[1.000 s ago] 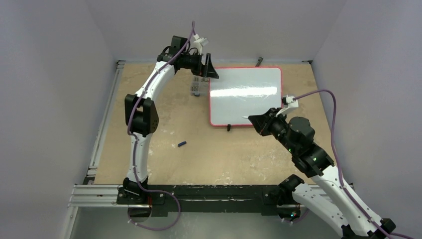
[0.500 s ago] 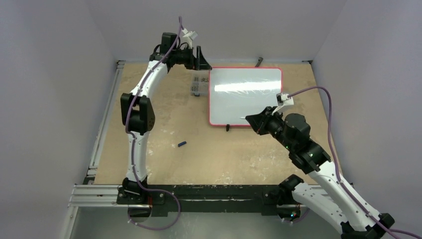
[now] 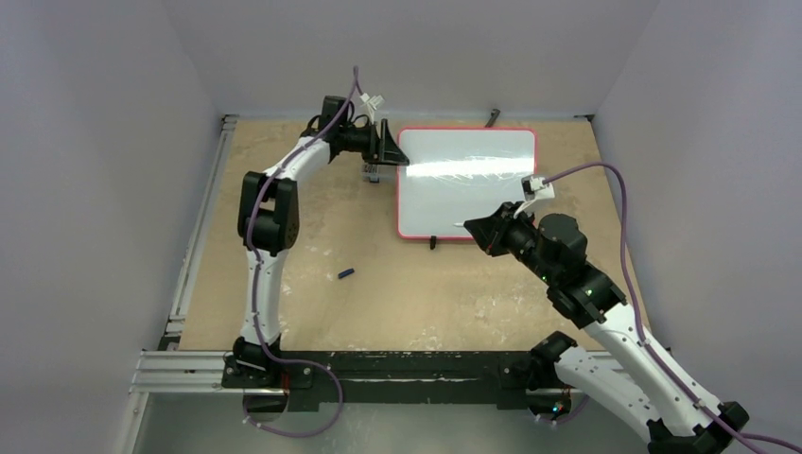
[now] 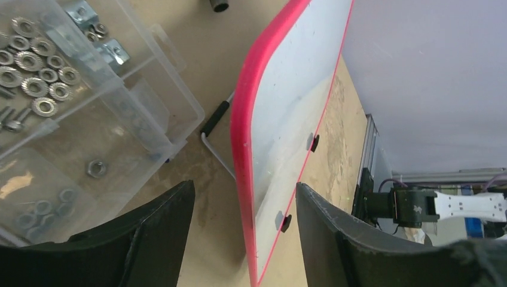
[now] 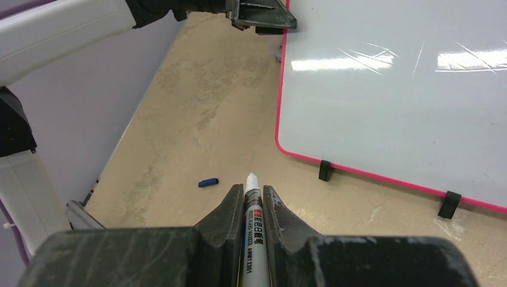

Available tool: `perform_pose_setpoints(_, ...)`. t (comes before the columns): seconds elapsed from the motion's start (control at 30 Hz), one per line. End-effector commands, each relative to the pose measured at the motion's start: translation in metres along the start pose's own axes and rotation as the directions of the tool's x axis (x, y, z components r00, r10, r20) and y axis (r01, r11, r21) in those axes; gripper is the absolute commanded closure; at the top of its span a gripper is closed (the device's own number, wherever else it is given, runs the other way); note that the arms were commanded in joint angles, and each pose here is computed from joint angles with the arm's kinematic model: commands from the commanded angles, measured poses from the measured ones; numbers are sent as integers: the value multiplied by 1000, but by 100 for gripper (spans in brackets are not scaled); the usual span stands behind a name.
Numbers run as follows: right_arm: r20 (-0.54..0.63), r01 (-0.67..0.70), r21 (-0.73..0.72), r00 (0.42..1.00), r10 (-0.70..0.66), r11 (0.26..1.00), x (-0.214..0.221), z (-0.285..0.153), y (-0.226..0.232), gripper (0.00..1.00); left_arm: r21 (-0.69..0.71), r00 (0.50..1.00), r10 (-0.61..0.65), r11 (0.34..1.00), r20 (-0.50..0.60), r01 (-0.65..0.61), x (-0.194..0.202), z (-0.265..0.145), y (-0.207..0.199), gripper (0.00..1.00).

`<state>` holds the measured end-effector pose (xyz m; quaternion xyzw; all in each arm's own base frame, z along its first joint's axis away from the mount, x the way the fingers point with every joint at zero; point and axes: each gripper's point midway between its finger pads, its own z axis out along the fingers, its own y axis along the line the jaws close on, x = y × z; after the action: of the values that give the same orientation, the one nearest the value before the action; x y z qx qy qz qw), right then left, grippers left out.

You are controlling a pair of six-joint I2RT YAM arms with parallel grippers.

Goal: Write a sentence on the whiteboard
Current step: Move the whiteboard to the center of the board.

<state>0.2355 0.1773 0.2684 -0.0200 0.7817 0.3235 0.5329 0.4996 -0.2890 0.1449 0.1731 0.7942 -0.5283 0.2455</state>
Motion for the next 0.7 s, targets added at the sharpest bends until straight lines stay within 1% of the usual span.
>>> perform_pose_setpoints(0.0,74,16,-44,997,-13,999,-25,-4,14,100,126,999,51,991,-7,-50,6,11,-30,41)
perform_pose_setpoints(0.13,78,15,-46,997,-11,999,-26,-6,14,100,143,999,40,989,-23,-36,19,19,-31,51)
perform_pose_setpoints(0.2,78,15,-46,997,-11,999,-25,-7,14,100,159,999,23,987,-23,-19,22,21,-31,61)
perform_pose_setpoints(0.23,78,13,-45,997,-10,999,-25,-8,14,100,180,999,36,983,-9,-34,20,21,-33,65)
perform_pose_setpoints(0.37,79,13,-47,997,-9,999,-26,-9,14,100,227,999,52,972,7,-52,22,19,-43,79)
perform_pose_setpoints(0.4,78,13,-46,997,-10,999,-25,-10,14,100,236,998,61,970,11,-62,22,18,-45,84)
perform_pose_setpoints(0.43,79,12,-47,997,-8,999,-26,-11,14,100,240,998,64,968,12,-65,24,17,-46,93)
perform_pose_setpoints(0.47,79,10,-46,997,-7,999,-25,-11,14,100,248,997,73,966,16,-74,25,16,-47,98)
perform_pose_setpoints(0.5,80,9,-48,997,-5,999,-25,-11,14,100,257,997,70,964,15,-72,27,15,-48,100)
perform_pose_setpoints(0.67,81,3,-48,997,1,999,-23,-12,13,100,326,996,91,941,25,-94,36,11,-58,100)
